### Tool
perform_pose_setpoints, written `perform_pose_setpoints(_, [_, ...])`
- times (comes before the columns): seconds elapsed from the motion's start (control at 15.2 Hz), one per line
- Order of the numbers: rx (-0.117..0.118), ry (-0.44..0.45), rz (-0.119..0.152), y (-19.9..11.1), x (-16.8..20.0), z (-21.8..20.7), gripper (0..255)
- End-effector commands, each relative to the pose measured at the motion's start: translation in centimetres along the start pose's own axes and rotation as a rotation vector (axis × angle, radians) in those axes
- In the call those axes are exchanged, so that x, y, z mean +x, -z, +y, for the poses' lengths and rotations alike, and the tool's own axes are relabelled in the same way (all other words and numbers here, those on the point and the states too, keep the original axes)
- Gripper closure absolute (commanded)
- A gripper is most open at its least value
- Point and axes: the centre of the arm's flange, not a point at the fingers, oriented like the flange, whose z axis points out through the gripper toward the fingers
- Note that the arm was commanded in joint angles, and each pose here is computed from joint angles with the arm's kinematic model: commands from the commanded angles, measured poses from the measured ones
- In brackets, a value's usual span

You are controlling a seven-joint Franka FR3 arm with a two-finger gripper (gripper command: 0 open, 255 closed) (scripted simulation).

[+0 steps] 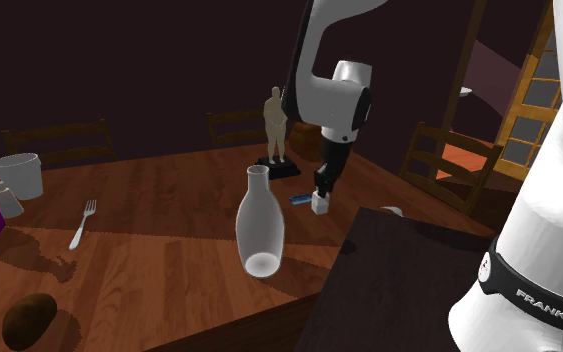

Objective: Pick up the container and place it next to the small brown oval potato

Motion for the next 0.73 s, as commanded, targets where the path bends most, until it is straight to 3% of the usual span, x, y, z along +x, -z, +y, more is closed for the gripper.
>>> perform_pose_setpoints(0.0, [0.0,0.0,0.0,1.0,0.2,0.0,255])
perform_pose_setpoints(0.66, [0.0,0.0,0.0,6.3,1.0,0.1,255])
